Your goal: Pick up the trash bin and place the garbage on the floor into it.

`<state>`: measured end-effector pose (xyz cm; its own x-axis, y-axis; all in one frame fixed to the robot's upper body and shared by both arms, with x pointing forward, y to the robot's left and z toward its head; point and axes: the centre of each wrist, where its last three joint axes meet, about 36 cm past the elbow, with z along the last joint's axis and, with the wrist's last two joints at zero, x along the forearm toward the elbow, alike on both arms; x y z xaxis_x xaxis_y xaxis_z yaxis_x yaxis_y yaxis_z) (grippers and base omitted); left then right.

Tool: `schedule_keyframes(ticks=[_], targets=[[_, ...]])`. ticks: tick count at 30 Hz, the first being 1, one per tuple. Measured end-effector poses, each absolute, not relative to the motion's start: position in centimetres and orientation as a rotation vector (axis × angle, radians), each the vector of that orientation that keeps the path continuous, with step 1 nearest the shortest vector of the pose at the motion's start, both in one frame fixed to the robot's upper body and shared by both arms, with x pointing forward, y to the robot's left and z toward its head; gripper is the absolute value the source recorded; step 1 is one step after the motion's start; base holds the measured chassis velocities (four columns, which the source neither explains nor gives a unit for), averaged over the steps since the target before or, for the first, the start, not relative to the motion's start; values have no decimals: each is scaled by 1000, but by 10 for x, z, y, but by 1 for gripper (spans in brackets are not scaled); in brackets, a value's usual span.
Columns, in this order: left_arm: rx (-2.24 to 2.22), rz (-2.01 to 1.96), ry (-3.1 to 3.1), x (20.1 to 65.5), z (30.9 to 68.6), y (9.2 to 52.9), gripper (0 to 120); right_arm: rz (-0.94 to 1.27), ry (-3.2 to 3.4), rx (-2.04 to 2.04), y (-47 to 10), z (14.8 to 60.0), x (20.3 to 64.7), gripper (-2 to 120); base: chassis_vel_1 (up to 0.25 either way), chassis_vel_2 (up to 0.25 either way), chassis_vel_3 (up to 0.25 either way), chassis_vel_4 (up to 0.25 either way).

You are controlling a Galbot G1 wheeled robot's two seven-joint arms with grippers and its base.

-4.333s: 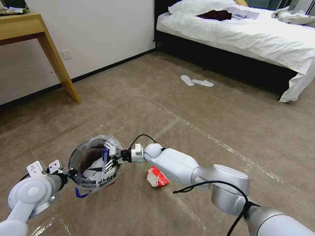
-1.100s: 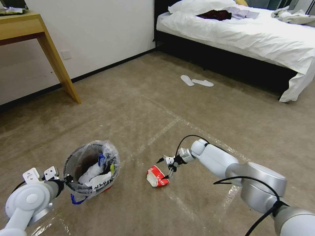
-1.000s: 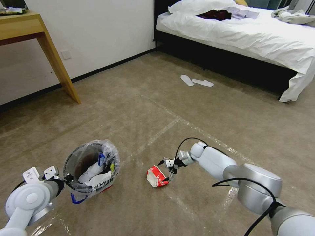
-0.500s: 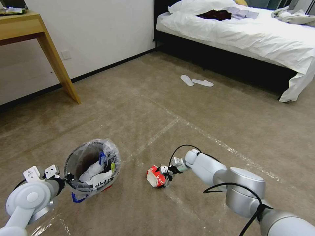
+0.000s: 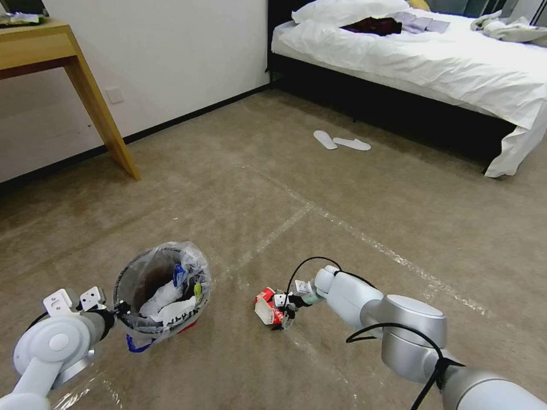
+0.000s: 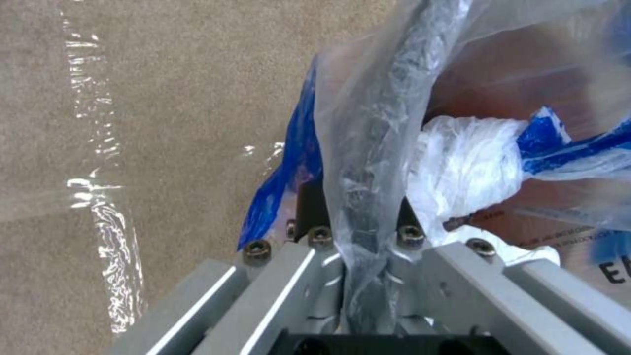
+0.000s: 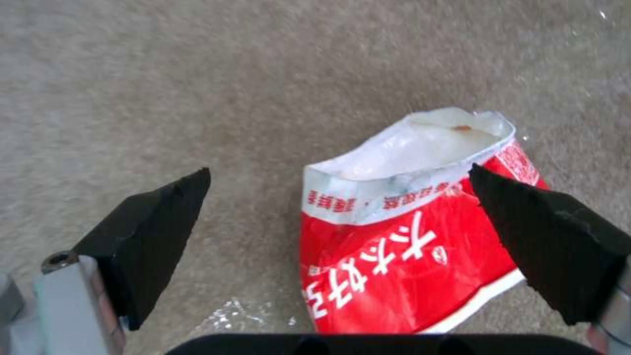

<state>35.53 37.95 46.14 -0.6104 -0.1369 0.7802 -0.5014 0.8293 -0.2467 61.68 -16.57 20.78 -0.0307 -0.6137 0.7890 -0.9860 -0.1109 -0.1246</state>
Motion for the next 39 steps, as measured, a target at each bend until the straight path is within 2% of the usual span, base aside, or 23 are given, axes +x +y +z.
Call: schedule_keyframes(ticks=[25, 32, 35, 36, 38, 39], targets=[[445, 571, -2208, 356, 457, 379, 1, 1075, -1723, 1615, -150, 188, 597, 99, 0, 0, 0, 0], [448, 566, -2216, 356, 456, 379, 1, 1069, -1756, 1577, -149, 185, 594, 85, 0, 0, 0, 0], [449, 562, -2219, 355, 454, 379, 1, 1061, -1775, 1560, -148, 183, 591, 68, 0, 0, 0, 0], [449, 562, -2219, 355, 454, 379, 1, 1061, -1775, 1560, -148, 183, 591, 68, 0, 0, 0, 0], [452, 555, -2224, 355, 453, 380, 1, 1062, -1791, 1542, -148, 181, 589, 57, 0, 0, 0, 0], [452, 555, -2224, 355, 453, 380, 1, 1062, -1791, 1542, -148, 181, 589, 57, 0, 0, 0, 0]])
